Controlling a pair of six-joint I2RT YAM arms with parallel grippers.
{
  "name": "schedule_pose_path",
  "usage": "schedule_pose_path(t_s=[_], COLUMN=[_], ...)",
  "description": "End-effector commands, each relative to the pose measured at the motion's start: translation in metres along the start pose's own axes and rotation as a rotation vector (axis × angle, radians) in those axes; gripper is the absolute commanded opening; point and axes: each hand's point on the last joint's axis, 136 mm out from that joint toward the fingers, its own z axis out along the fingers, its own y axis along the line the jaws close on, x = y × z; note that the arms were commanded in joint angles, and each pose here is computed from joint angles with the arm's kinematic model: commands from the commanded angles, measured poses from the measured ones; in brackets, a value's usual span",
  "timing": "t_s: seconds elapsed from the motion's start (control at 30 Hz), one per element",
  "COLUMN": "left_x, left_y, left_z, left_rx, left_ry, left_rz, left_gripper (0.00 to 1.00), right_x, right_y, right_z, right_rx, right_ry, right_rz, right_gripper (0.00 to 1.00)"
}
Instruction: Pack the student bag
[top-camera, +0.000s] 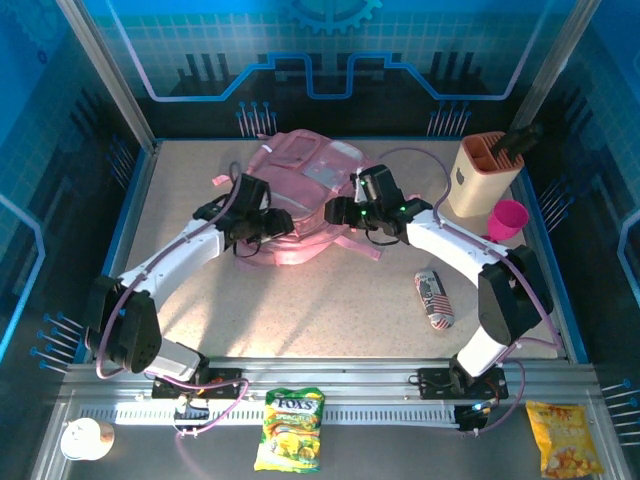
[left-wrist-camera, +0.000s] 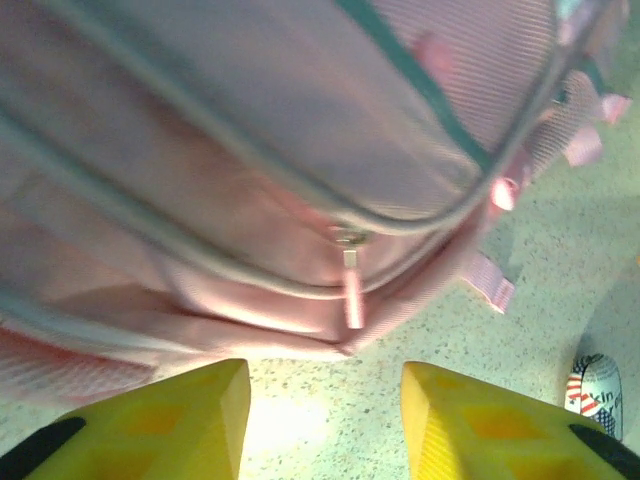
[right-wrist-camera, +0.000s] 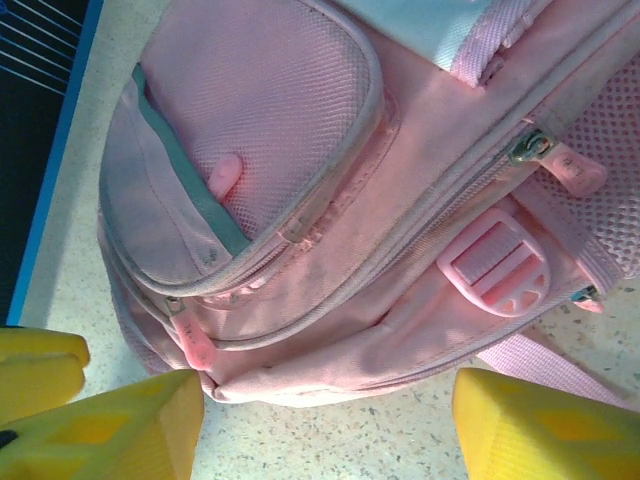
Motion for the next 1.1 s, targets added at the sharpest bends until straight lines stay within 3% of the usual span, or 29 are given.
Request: schedule_pose_path(t_s=[0.0,0.27,0.63,0.83,0.93,1.07], left_x=[-0.010,-0.008,-0.004,-0.004,-0.003,-0.001], left_y=[-0.011,-0.009,-0.007,-0.007,-0.013,-0.038], left_z=[0.008,0.025,0.049,0.056,0.056,0.052], left_rx=[-0.033,-0.200,-0.231,-0.238,-0.203,-0.078], left_ry=[-0.023,-0.056,-0.010,0.004,0.012,0.019], left_rz=[0.078,0.143,0.138,0.135,0.151,0.201], left_gripper=[0.38,0.33,0.27,0.15,0.00,0.00], right_x=[-0.006,-0.007,-0.005,-0.005,-0.007,-0.010], right_y=[0.003,-0.005,-0.008,-0.010,-0.012,-0.007], right_z=[0.003,0.002,0.005,0.008,0.012,0.020], right_rx=[-0.040,-0.034,-0.043,-0.044,-0.062,-0.089], right_ry=[-0.010,-0.017,-0.011,-0.017,-0.040,-0.033], right_rz=[0.057,0.095,0.127,0.218,0.341,0.487], right_gripper=[0.67,0.67,0.66,0.61,0.56,0.52])
